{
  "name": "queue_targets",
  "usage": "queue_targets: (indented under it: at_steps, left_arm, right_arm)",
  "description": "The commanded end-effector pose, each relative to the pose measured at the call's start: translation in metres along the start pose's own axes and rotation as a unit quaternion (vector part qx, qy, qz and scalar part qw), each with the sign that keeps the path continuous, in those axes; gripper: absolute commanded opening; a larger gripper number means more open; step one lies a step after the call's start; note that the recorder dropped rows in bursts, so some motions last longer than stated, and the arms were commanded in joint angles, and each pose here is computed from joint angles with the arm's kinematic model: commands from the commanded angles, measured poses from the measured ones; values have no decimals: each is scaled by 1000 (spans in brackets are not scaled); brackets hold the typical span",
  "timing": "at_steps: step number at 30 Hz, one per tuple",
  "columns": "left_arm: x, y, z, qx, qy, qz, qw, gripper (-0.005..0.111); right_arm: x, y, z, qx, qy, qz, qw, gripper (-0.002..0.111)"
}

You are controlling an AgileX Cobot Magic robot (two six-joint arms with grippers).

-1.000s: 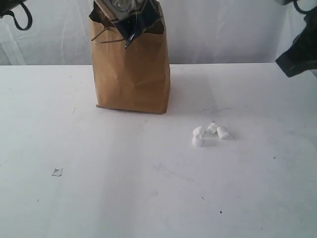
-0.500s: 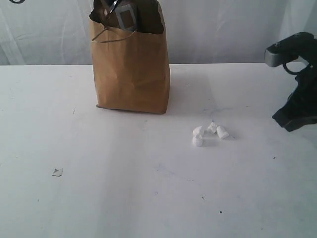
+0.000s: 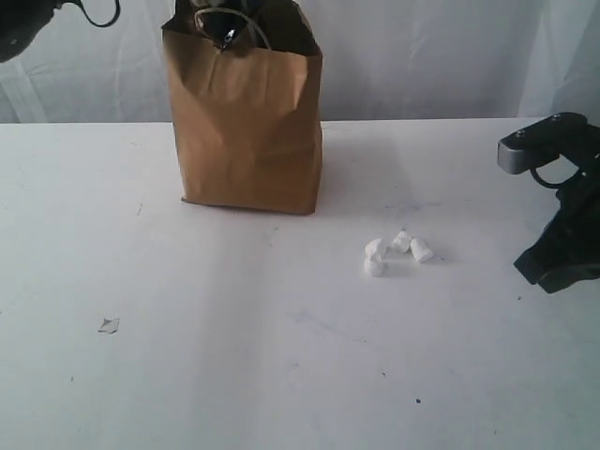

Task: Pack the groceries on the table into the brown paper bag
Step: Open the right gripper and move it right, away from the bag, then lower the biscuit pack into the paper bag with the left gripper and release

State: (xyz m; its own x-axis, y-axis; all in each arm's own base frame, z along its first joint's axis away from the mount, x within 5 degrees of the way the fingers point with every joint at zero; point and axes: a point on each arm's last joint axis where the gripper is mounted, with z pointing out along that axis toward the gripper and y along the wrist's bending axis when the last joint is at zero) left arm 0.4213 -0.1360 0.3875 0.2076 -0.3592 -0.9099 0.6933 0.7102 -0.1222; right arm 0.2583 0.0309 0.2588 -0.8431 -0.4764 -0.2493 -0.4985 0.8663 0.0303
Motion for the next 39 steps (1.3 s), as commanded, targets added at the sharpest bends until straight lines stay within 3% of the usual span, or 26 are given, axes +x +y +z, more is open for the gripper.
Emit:
queue_targets:
  at_steps: [1,7,15,19,26,36,39]
  left_arm:
    - [-27,-12,5,35,-72,-11,997,0]
    - [-28,-13,5,37,-76,-11,996,0]
    - [-36,-13,-2,88,-103,-20,991,0]
    - [-31,-11,-3,87,-80,-28,993,0]
    - [-18,-20,-5,137,-23,-4,990,0]
    - [-17,-21,-5,141,-18,-3,990,0]
    - [-12,-12,-3,93,11,0,996,0]
  right_arm:
    - [1,1,2,-5,-1,9,1000,0]
    - [4,2,7,-12,2,14,1000,0]
    - [9,3,14,-13,7,16,1000,0]
    - [12,4,16,-16,13,17,1000,0]
    - [13,5,18,-19,14,19,1000,0]
    - [12,6,18,-25,10,32,999,0]
    - [12,7,18,-28,8,35,999,0]
